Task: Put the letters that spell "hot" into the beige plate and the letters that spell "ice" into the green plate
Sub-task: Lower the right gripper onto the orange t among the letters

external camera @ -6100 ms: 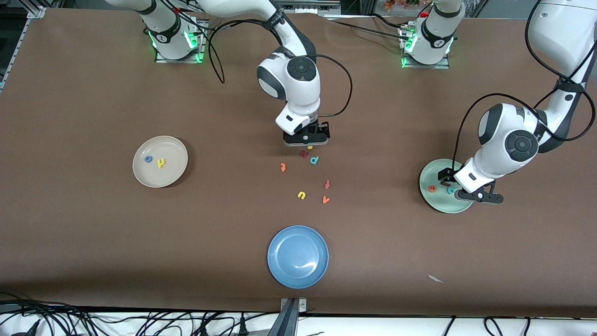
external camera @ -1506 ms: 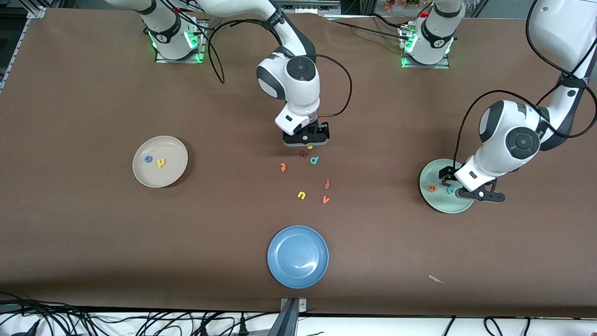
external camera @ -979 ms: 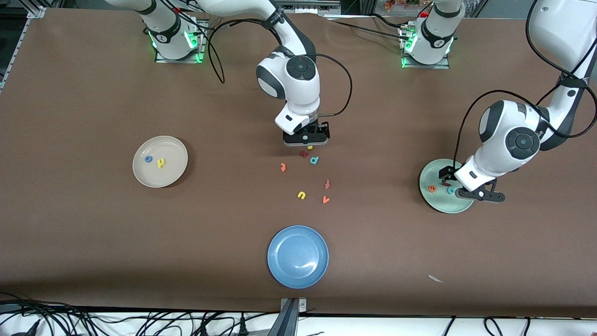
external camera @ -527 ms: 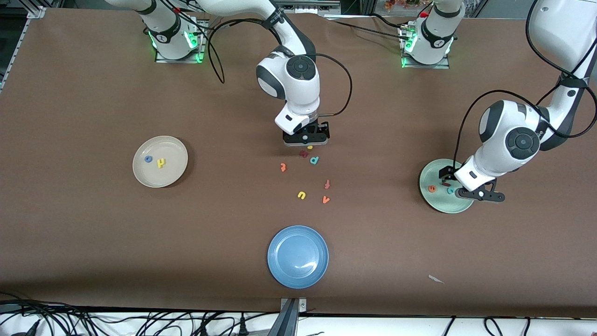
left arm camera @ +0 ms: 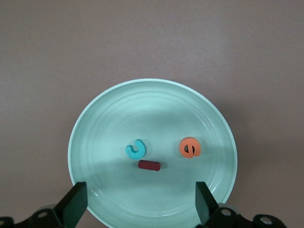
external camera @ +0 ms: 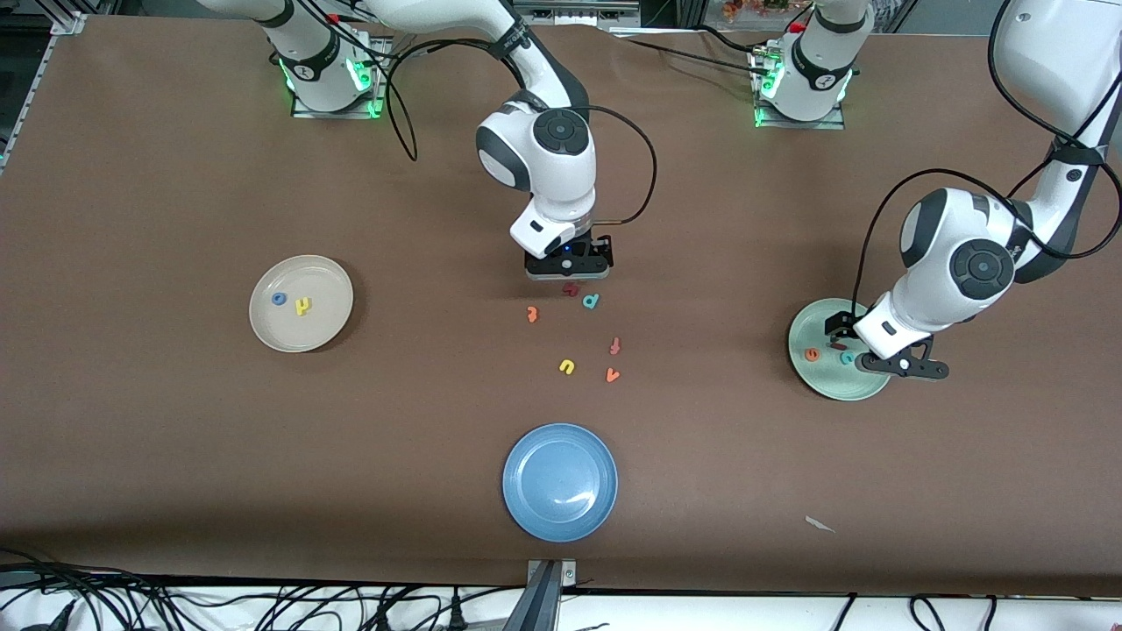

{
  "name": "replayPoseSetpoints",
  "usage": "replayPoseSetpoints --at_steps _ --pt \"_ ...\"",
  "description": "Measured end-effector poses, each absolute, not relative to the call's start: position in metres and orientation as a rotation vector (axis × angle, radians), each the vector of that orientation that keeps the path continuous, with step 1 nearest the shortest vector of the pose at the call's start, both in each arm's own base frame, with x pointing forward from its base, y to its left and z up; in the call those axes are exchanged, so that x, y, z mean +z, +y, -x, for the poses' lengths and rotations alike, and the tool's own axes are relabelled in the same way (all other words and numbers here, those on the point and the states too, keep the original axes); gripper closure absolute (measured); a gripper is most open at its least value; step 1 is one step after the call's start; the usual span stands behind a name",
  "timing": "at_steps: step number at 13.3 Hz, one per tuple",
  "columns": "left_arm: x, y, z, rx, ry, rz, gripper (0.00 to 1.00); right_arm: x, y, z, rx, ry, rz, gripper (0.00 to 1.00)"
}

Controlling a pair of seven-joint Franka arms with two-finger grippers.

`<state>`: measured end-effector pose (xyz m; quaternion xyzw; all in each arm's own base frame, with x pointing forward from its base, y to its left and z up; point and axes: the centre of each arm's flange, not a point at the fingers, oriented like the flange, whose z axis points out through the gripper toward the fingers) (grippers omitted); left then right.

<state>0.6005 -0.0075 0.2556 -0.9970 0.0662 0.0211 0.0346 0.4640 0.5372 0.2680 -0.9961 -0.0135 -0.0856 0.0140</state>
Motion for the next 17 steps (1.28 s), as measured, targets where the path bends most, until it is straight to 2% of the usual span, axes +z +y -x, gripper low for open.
replayPoseSetpoints --at_steps 6,17 --pt "0.256 -0.007 -0.600 0.066 0.204 3.065 0.00 0.250 0.551 -0.442 -0.238 -0.080 3.125 0.01" --pt "0.258 -0.006 -0.605 0.053 0.181 3.077 0.00 0.245 0.535 -0.461 -0.242 0.045 3.133 0.01"
